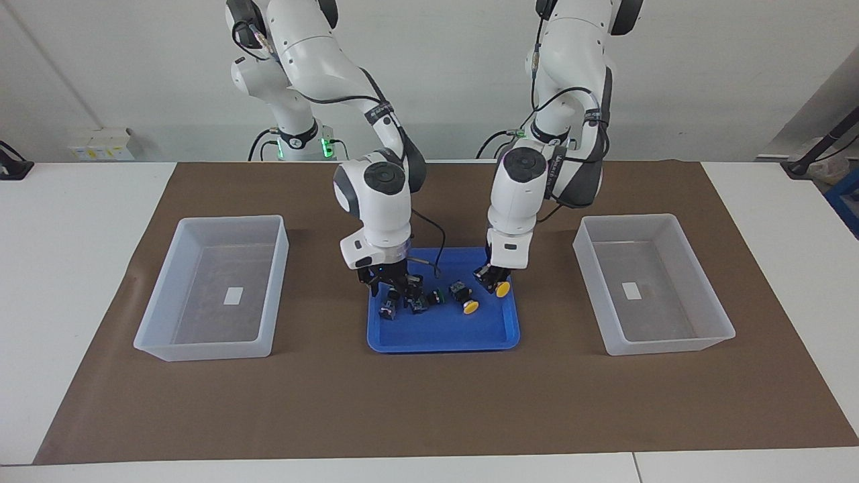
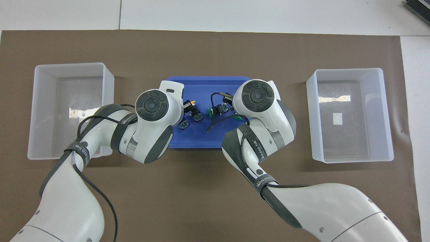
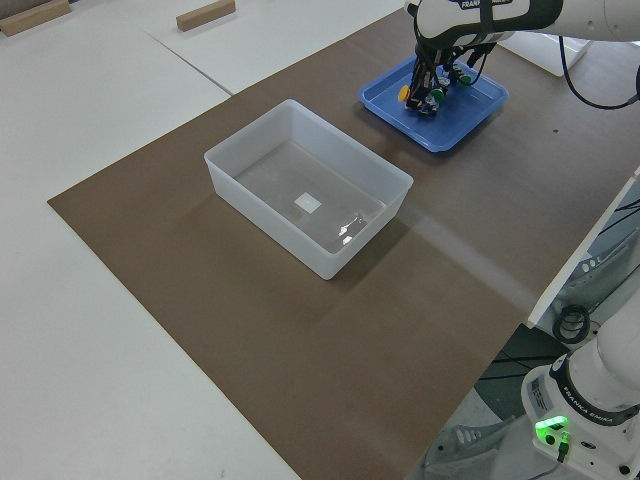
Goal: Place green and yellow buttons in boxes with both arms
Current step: 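Reach both grippers into the blue tray and grasp one button each, then carry the button to the left box while the right gripper lifts another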
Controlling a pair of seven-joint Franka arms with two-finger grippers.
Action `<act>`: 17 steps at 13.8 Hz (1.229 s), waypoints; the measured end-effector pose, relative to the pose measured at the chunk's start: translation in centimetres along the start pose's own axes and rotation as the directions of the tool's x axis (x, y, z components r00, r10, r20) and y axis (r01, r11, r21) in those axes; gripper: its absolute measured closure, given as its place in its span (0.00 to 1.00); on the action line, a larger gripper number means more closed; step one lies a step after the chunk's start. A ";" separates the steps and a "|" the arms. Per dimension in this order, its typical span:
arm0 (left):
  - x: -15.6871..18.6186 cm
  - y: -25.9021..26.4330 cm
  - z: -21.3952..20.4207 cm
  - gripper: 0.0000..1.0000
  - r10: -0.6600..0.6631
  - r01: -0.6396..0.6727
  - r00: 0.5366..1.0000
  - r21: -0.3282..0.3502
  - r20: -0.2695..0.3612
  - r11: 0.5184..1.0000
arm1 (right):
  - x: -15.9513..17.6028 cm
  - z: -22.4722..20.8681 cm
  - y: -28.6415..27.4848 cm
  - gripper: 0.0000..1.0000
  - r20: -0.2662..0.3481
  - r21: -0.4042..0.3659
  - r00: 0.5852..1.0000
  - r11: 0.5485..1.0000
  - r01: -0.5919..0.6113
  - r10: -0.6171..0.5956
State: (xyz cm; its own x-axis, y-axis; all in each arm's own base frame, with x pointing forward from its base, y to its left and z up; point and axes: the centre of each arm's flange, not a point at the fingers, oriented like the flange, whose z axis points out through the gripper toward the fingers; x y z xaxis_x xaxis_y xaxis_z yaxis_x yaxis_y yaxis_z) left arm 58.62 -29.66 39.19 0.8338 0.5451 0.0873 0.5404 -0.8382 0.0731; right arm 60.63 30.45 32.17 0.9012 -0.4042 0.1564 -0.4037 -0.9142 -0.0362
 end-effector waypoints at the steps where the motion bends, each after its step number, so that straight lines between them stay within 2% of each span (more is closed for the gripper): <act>1: 1.6 -0.5 -1.8 0.67 -0.005 0.005 1.000 0.006 -0.001 1.000 | -0.1 0.2 0.0 0.29 0.002 -0.003 1.000 1.000 0.002 -0.002; 5: 8.6 -4.2 -7.9 0.67 0.031 -0.032 0.999 0.045 0.011 0.999 | -0.3 0.6 0.1 0.67 0.007 -0.008 1.000 1.000 0.003 -0.002; 9: 15.4 -10.7 -9.1 0.67 0.169 -0.173 0.984 0.080 0.052 0.982 | -0.2 0.4 0.0 0.68 0.003 -0.004 1.000 1.000 0.002 -0.002; 12: 19.3 -15.5 -9.4 0.67 0.337 -0.343 0.938 0.078 0.075 0.936 | 1.3 -2.3 0.4 0.68 -0.028 0.028 0.999 0.999 -0.019 0.019; 14: 20.9 -18.1 -8.8 0.67 0.414 -0.420 0.906 0.074 0.091 0.904 | 2.9 -5.5 1.6 0.68 -0.046 0.047 0.998 0.998 -0.047 0.049; 17: 21.0 -20.6 -5.8 0.67 0.474 -0.478 0.877 0.064 0.073 0.876 | 5.2 -9.0 5.0 0.68 -0.039 0.019 0.996 0.997 -0.081 0.081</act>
State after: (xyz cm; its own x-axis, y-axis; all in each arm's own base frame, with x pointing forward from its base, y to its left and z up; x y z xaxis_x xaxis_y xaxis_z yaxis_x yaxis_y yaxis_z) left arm 64.37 -0.84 45.25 0.9960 0.0800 0.0389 0.0816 -0.9958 -0.0410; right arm 61.94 24.08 41.67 0.8587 -0.4756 0.1910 -0.4719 -0.8791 -0.0675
